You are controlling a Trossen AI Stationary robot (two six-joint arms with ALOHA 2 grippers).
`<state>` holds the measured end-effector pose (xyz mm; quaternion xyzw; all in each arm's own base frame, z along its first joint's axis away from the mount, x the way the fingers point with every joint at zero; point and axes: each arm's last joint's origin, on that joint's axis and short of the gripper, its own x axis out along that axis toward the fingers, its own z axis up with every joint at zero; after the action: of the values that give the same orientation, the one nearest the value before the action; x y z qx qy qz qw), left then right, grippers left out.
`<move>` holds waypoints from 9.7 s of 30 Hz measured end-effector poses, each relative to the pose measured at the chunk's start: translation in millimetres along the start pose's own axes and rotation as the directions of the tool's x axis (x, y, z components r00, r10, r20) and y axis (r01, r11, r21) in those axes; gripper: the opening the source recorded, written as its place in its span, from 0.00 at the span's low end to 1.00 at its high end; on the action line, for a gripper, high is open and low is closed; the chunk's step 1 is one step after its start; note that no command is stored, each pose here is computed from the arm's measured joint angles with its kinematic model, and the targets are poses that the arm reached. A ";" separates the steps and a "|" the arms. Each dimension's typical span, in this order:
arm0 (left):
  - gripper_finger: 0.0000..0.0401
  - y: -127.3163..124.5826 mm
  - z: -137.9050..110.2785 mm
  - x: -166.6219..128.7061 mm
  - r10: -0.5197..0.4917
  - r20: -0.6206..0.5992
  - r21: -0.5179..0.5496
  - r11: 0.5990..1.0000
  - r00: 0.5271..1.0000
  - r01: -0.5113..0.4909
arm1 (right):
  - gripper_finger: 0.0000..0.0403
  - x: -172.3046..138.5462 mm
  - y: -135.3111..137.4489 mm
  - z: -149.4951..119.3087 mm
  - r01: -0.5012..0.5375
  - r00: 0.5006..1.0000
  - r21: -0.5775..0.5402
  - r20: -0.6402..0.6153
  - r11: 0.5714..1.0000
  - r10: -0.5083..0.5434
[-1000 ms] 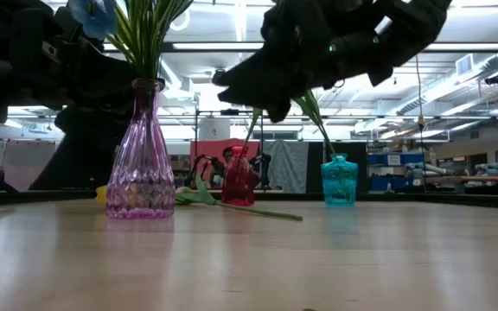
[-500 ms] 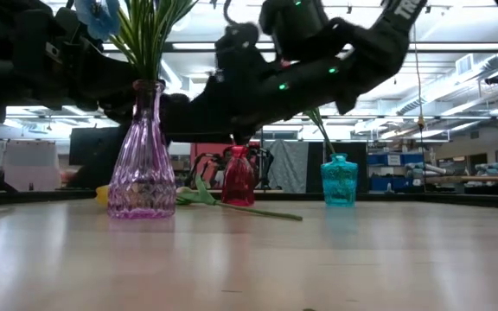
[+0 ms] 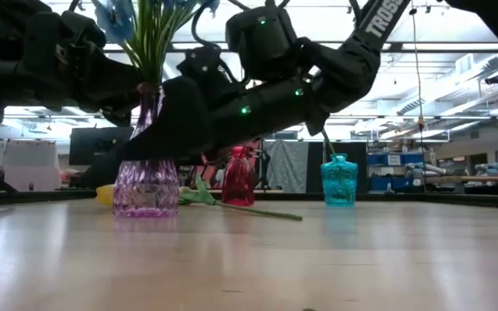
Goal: Sort flowers into vase by color
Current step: Put the blue flowers into the pink vase, then put the pink flower into the red vase
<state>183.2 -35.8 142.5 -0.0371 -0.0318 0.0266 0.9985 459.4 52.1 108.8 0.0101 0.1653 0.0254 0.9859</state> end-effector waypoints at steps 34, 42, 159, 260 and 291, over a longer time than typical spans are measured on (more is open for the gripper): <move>0.35 -6.6 15.6 7.7 -0.120 0.056 0.031 0.992 0.991 0.119 | 0.67 -26.5 -19.3 18.8 -0.365 0.916 -0.120 -0.227 0.923 0.332; 0.35 -7.9 30.6 10.4 -0.117 0.146 0.008 0.993 0.982 0.118 | 0.67 -26.7 -21.6 18.5 -0.332 0.924 -0.121 -0.240 0.936 0.297; 0.48 -2.0 97.1 17.7 -0.139 -0.145 0.133 0.978 0.979 0.159 | 0.67 -24.7 -24.0 27.9 -0.257 0.960 -0.137 -0.151 0.957 0.237; 0.70 19.9 74.9 -47.0 0.091 -0.212 0.097 0.993 0.973 -0.072 | 0.02 -123.6 -34.3 73.5 0.551 0.723 0.033 -0.518 0.834 -0.458; 0.70 26.6 83.1 -51.6 0.284 0.116 0.261 0.916 0.952 -0.305 | 0.02 -89.7 -86.5 67.8 0.590 0.691 -0.094 0.573 0.802 -0.441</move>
<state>125.0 -6.2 220.0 0.0992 -0.0597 0.1823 0.9764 401.0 -39.9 199.5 -0.1656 -0.1191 -0.2363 0.9500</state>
